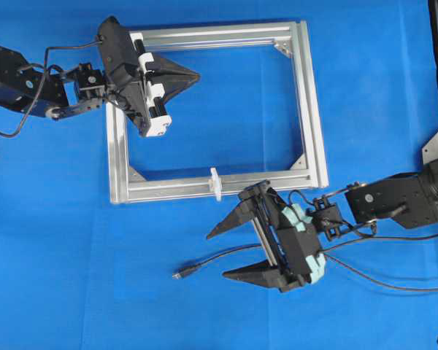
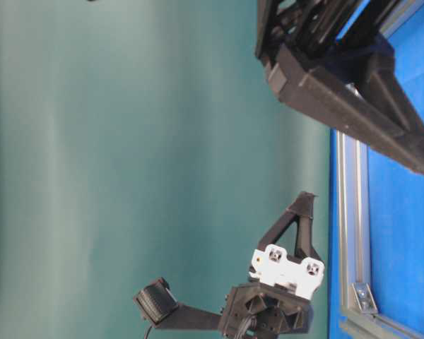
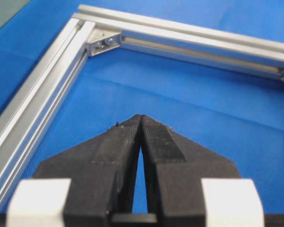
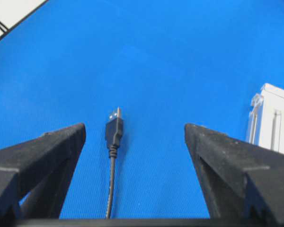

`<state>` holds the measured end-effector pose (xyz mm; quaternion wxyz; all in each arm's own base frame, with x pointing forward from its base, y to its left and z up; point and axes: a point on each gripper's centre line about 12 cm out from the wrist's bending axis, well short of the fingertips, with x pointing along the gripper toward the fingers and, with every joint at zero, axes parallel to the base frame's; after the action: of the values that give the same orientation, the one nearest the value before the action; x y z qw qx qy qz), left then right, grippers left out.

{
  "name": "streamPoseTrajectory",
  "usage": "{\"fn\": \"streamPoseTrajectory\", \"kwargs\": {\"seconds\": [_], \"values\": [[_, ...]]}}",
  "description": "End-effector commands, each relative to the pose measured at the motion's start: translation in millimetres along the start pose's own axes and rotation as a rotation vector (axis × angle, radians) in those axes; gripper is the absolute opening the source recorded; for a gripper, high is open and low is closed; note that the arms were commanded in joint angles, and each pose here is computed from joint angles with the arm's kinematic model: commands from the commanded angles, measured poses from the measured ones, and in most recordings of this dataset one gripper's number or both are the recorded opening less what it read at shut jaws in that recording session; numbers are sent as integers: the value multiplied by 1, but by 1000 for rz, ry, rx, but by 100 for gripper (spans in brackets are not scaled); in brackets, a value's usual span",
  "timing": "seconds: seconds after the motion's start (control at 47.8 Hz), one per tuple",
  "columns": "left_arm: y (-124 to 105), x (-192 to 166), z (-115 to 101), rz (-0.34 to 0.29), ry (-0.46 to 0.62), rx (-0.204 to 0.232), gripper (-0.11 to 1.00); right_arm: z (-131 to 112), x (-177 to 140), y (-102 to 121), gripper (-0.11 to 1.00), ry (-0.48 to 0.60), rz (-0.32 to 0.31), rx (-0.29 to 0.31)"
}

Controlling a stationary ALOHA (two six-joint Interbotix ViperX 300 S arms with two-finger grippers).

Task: Insert the wire through the string loop located in the center.
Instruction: 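Lower the right gripper and close it on the cable near the plug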

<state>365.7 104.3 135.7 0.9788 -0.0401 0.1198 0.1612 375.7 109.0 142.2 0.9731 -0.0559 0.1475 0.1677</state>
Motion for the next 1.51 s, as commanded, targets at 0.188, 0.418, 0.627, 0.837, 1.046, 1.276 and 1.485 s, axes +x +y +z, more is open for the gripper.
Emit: {"fn": "streamPoseTrajectory", "kwargs": {"seconds": [0.188, 0.418, 0.627, 0.837, 1.046, 1.276, 1.485], "values": [[1, -2, 13, 2, -40, 0, 0, -10, 22, 0, 88, 27, 1, 45], [1, -3, 13, 2, -38, 0, 0, -35, 36, 1, 87, 85, 3, 86], [2, -3, 12, 2, -37, 0, 0, -47, 40, 0, 84, 116, -5, 100], [1, -3, 12, 1, -37, 1, 0, -50, 39, -3, 81, 127, -12, 104], [1, -3, 12, 1, -37, 1, 0, -49, 40, -3, 76, 124, -12, 104], [1, -4, 12, 1, -35, 1, 0, -49, 40, -4, 41, 121, -12, 98], [1, -4, 11, 1, -32, 3, 0, -49, 40, -4, -1, 119, -10, 96]]}}
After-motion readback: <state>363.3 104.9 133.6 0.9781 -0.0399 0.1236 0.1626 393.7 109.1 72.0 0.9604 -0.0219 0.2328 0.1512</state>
